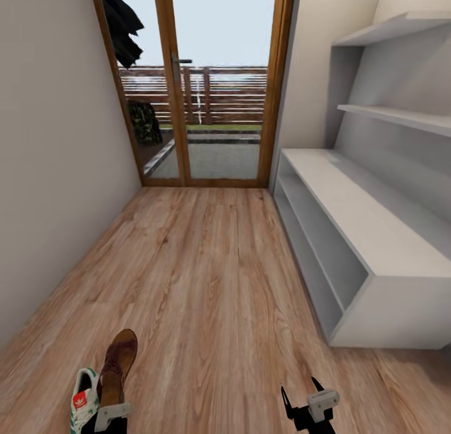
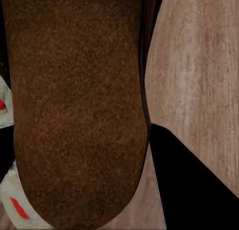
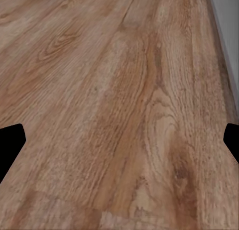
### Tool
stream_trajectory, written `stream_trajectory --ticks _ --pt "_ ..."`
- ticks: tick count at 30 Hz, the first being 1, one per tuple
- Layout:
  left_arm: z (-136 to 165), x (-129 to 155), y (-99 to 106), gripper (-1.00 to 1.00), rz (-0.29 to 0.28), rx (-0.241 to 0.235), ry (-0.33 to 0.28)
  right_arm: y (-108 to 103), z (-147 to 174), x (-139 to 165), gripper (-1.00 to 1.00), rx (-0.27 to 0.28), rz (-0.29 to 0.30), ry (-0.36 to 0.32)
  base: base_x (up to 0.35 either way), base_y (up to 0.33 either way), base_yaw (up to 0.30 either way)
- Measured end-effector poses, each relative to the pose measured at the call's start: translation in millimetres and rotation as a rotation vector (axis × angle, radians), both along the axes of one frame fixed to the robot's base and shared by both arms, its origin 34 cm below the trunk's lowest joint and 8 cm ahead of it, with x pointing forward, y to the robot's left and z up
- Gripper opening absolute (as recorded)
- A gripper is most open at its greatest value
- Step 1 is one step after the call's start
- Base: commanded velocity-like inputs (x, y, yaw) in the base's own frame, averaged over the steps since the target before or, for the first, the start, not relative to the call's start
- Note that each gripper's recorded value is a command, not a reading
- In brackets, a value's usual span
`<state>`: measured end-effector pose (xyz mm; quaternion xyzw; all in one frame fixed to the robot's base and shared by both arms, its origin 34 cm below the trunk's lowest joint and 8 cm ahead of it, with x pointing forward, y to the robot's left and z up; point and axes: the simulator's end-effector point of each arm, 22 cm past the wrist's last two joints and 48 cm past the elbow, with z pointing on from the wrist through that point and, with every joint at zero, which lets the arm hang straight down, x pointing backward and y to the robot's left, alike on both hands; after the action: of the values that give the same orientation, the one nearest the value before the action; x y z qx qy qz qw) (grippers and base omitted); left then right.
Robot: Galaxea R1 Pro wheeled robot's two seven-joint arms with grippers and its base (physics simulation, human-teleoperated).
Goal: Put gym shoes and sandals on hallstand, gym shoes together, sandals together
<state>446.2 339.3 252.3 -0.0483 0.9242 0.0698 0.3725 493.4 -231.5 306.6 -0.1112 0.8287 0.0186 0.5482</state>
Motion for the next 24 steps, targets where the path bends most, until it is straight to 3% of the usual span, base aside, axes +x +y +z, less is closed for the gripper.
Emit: stream_trajectory --ticks 18,24 --pt "0.3 0.3 -0.3 -1.0 -0.001 -0.001 -0.001 0.4 -0.2 -0.3 1.0 0.001 0.0 0.001 0.338 0.0 0.001" --pt "-0.1 -0.1 -0.2 -1.0 0.0 -0.001 0.0 0.7 -0.6 -0.4 1.0 0.001 0.0 0.002 0.339 0.0 0.123"
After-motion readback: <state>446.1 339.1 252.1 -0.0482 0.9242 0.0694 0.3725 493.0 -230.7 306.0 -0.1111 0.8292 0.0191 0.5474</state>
